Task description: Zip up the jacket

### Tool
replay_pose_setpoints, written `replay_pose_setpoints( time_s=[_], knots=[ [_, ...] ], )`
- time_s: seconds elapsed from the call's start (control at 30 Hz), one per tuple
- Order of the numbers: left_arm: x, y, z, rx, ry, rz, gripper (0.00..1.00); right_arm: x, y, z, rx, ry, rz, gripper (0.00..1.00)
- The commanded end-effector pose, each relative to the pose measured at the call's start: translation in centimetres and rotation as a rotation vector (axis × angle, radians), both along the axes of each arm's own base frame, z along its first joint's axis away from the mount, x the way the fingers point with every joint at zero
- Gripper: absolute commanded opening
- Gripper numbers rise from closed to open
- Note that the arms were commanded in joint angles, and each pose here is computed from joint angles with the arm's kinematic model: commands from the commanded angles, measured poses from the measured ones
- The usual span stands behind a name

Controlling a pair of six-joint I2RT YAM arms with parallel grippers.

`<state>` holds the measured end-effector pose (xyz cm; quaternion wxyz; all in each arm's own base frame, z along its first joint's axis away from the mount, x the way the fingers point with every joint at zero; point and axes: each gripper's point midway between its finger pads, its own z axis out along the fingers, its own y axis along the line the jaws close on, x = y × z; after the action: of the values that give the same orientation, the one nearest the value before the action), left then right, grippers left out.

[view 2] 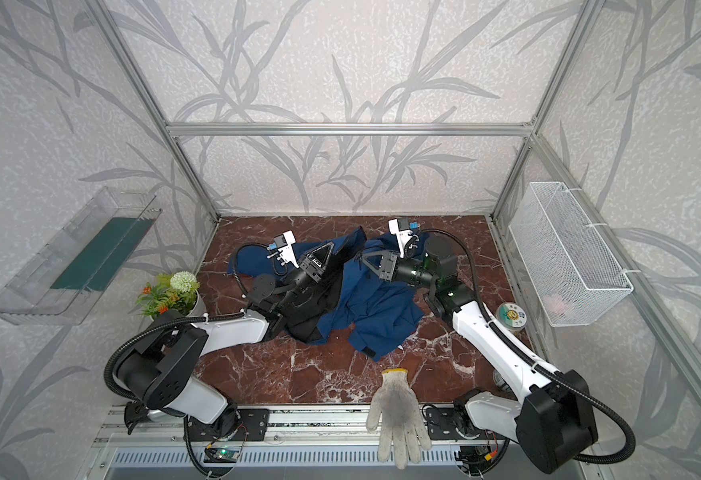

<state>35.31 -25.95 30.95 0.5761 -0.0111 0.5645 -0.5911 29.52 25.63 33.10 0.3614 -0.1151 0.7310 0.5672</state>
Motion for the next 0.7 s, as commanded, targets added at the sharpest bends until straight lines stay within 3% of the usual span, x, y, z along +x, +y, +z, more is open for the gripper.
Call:
replay_pose_setpoints(
  time_s=[0.0,0.3,0.5,0.67],
  knots=[
    [-1.6,-0.5,3.6,-0.029,-0.09,-0.055,0.0,-1.0,-1.1,-1.6,-0.159,0.05,-0.012,0.0],
    [-2.8,-0.7,3.0,0.072,-0.099,-0.042,0.0,-1.0,-1.4,-4.0,-0.263,0.189,-0.018,0.0],
    [-0.7,0.9,-0.3,0.39,0.018,0.098,0.0,-0.7,-9.3,-5.6,-0.371,0.306,-0.271,0.0],
    [1.8,3.3,-0.6,0.383,0.06,0.143,0.0,-0.9,-17.5,-2.5,-0.377,0.271,-0.551,0.0]
  ],
)
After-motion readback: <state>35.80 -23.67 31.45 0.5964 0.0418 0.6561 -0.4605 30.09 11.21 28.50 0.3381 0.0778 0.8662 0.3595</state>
